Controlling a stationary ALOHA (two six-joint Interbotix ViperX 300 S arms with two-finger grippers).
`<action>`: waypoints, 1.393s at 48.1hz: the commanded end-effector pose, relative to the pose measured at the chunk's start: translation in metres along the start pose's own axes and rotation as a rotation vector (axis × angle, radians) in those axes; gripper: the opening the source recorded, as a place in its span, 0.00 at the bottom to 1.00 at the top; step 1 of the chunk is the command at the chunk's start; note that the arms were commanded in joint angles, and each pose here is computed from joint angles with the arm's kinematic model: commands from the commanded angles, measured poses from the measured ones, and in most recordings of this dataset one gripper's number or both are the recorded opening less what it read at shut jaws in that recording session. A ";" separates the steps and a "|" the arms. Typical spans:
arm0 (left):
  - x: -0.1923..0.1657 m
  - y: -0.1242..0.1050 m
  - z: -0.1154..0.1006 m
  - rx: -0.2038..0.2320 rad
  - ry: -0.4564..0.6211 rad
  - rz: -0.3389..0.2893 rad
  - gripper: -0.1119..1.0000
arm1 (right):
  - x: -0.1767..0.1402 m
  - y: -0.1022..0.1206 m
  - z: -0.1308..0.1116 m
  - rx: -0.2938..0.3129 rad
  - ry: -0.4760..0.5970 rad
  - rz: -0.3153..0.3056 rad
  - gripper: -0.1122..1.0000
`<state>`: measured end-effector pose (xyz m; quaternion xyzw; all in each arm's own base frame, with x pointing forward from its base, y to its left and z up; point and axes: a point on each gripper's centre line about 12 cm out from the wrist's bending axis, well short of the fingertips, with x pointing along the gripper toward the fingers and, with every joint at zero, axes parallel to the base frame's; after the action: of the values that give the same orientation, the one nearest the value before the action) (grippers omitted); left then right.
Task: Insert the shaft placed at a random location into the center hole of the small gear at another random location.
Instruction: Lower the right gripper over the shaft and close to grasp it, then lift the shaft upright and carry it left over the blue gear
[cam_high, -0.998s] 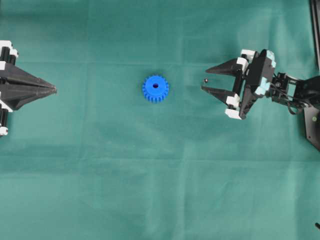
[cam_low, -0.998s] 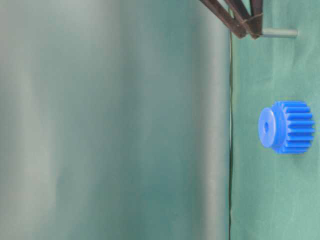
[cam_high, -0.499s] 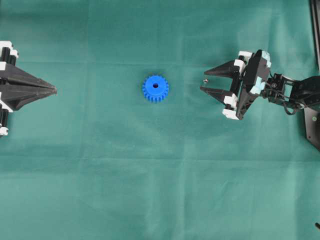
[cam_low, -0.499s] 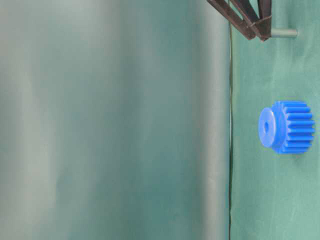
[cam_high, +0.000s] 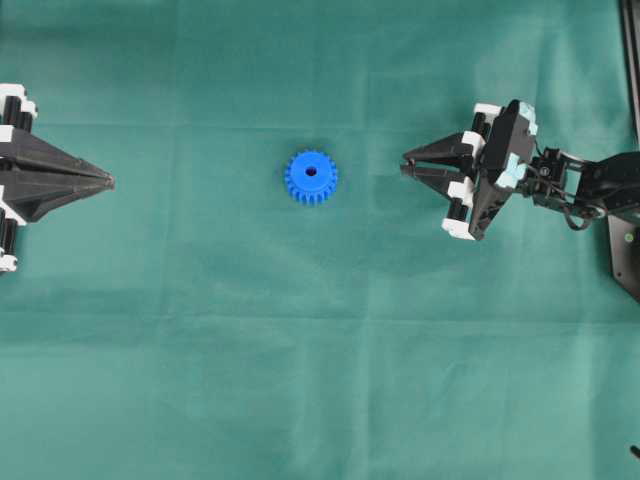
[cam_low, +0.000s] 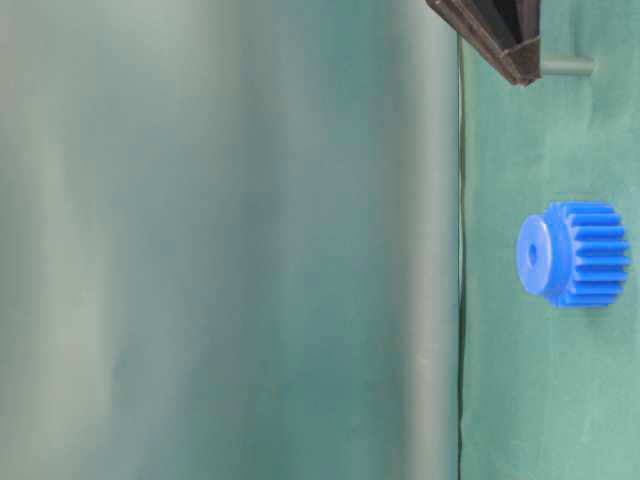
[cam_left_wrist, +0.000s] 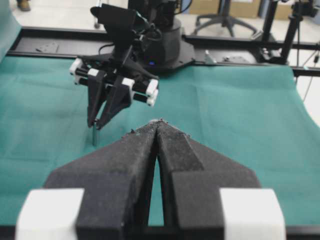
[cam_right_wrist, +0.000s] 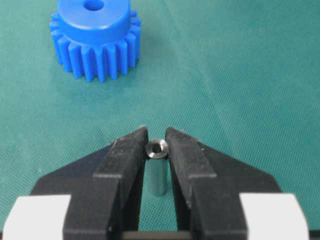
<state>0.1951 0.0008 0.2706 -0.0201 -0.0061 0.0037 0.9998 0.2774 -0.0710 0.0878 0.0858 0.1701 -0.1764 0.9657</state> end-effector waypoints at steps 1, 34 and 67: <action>0.001 0.000 0.004 -0.005 -0.012 -0.001 0.10 | 0.003 0.001 0.007 0.007 -0.030 0.004 0.24; 0.002 0.000 0.004 -0.008 -0.009 -0.001 0.10 | -0.016 0.018 0.077 -0.002 -0.056 0.062 0.24; 0.001 0.000 0.003 -0.009 -0.009 0.000 0.10 | 0.052 0.042 0.108 -0.034 -0.028 0.095 0.24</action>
<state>0.1951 0.0009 0.2704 -0.0239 -0.0054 0.0042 0.9997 0.3533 -0.0726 0.1603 0.0801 0.1714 -0.1370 0.9723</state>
